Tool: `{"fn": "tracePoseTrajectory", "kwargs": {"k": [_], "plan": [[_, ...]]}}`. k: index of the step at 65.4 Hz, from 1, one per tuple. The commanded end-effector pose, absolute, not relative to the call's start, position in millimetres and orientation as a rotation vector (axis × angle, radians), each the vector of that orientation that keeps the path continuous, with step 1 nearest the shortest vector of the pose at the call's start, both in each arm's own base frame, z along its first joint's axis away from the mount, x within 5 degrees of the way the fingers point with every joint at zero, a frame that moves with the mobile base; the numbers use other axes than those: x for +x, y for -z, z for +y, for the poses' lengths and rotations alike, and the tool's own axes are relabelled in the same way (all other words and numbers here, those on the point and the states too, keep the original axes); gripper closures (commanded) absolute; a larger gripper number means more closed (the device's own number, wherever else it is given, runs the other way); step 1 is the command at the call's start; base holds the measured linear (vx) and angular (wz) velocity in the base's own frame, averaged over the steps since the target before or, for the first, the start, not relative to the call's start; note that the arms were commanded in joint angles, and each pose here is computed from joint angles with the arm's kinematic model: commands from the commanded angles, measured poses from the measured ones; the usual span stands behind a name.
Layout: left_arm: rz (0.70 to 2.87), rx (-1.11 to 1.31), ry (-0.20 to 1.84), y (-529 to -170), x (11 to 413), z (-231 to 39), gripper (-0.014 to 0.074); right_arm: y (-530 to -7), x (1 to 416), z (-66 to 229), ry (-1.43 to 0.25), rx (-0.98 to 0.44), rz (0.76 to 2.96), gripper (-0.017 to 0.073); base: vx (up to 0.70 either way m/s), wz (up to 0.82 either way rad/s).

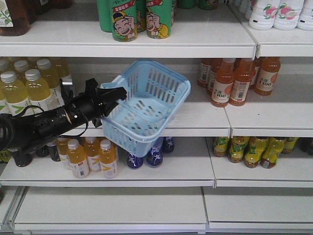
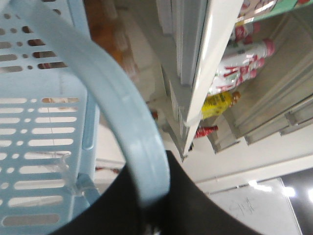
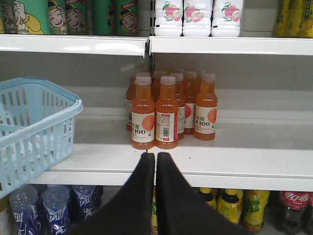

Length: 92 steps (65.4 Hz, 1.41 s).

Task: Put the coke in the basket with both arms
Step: 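Lift the basket off the shelf with the left gripper and pull back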

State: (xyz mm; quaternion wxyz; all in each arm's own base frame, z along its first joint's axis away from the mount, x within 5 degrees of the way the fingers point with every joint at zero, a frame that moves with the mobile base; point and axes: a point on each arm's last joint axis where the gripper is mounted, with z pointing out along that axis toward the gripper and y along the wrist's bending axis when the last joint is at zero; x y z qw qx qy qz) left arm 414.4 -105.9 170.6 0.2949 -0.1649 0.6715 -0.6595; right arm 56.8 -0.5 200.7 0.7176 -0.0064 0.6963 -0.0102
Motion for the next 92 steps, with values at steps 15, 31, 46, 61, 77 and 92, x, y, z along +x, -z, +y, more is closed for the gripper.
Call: {"fn": "tracePoseTrajectory", "kwargs": {"k": [15, 31, 46, 61, 77, 92], "plan": [[1.961, 0.1, 2.083, -211, 350, -162, 0.0601, -204, 55, 0, 0.034, -0.026, 1.463, 0.0564, 0.0, 0.0], [2.056, 0.208, 2.136, -222, 286, -181, 0.0601, -204, 55, 0, 0.034, -0.026, 1.463, 0.0564, 0.0, 0.0], [1.991, 0.339, 2.127, -259, 244, -177, 0.0601, -204, 55, 0, 0.034, -0.026, 1.464, 0.0564, 0.0, 0.0], [1.792, 0.52, 2.076, -319, 208, -166, 0.0601, -204, 55, 0, 0.034, -0.026, 1.464, 0.0564, 0.0, 0.0], [1.579, 0.597, 2.052, -365, 174, -152, 0.0601, -204, 55, 0, 0.034, -0.026, 1.464, 0.0564, 0.0, 0.0], [1.535, 0.616, 2.045, -374, 165, -149, 0.0601, -204, 55, 0, 0.034, -0.026, 1.464, 0.0564, 0.0, 0.0]]}}
